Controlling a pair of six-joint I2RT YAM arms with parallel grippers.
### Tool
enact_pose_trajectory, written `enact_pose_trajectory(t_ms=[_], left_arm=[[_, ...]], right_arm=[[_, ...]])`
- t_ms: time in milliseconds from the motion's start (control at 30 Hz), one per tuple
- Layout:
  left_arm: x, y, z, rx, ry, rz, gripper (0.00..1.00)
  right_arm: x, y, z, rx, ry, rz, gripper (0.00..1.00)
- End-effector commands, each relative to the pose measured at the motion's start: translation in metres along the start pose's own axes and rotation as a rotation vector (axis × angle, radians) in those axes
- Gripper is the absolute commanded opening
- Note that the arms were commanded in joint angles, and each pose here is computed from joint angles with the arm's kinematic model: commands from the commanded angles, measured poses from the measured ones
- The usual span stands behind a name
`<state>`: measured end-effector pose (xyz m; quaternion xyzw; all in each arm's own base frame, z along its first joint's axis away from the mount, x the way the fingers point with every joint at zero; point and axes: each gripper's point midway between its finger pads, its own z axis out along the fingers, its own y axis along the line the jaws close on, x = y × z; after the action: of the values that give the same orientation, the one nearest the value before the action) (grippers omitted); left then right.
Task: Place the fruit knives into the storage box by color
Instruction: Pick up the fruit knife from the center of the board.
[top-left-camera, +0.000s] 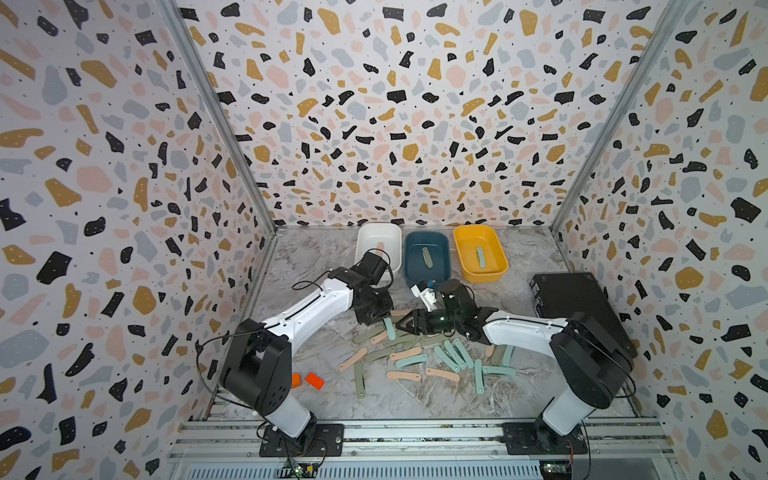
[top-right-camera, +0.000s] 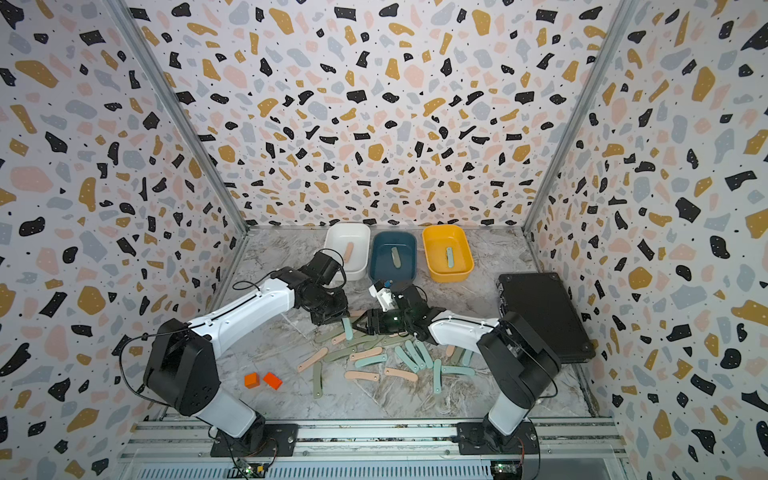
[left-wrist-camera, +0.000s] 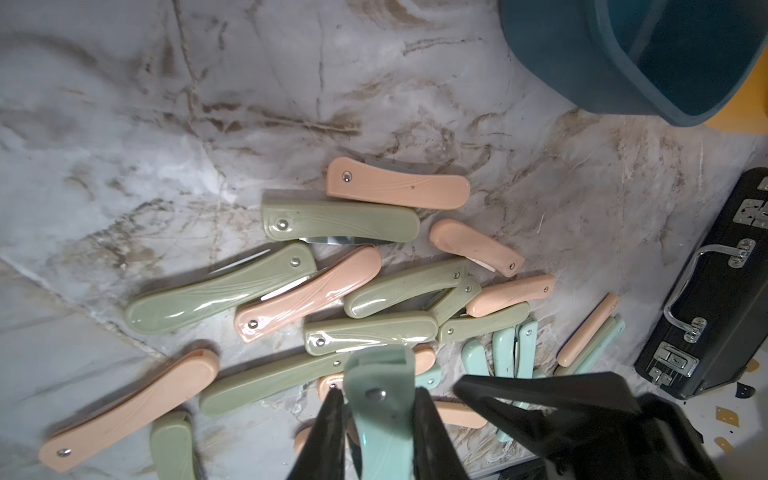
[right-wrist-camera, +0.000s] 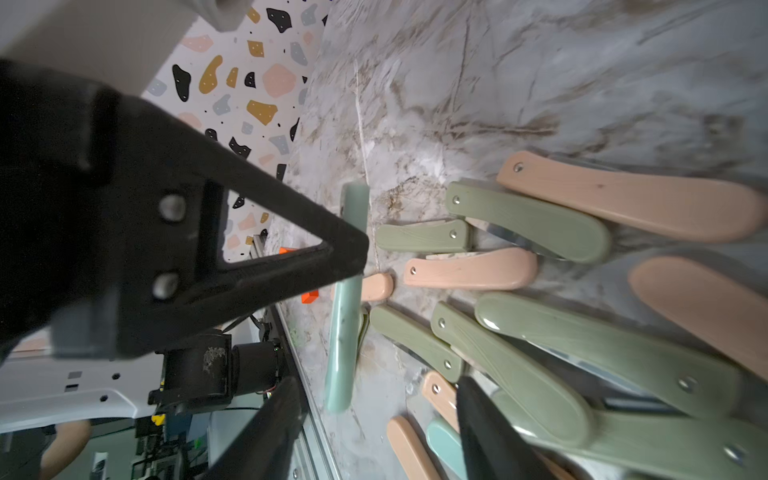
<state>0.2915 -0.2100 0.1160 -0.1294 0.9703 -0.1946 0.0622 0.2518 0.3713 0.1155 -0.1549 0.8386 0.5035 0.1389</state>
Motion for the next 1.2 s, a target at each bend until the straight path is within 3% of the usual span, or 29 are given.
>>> enact_pose_trajectory(t_ms=[0, 167, 400, 900, 1000, 1167], left_arm=[[0.004, -0.004, -0.008, 0.024, -0.004, 0.006, 0.18], [0.004, -0.004, -0.009, 0.029, -0.008, 0.007, 0.18], [0.005, -0.004, -0.008, 0.033, -0.007, 0.016, 0.18], [0.006, -0.006, -0.012, 0.05, -0.018, 0.046, 0.25], [0.006, -0.007, -0.017, 0.057, -0.028, 0.06, 0.43], [0.005, 0.001, -0.037, 0.023, -0.073, 0.111, 0.91]], right_arm=[[-0.018, 0.029, 0.007, -0.118, -0.029, -0.016, 0.54], [-0.018, 0.029, 0.016, -0.149, -0.016, 0.004, 0.44], [-0.017, 0.03, 0.023, -0.168, 0.001, 0.018, 0.4], [-0.016, 0.032, 0.028, -0.194, 0.019, 0.045, 0.1], [-0.015, 0.03, 0.026, -0.167, 0.029, 0.046, 0.07], [-0.019, 0.011, 0.008, -0.028, 0.054, 0.024, 0.05]])
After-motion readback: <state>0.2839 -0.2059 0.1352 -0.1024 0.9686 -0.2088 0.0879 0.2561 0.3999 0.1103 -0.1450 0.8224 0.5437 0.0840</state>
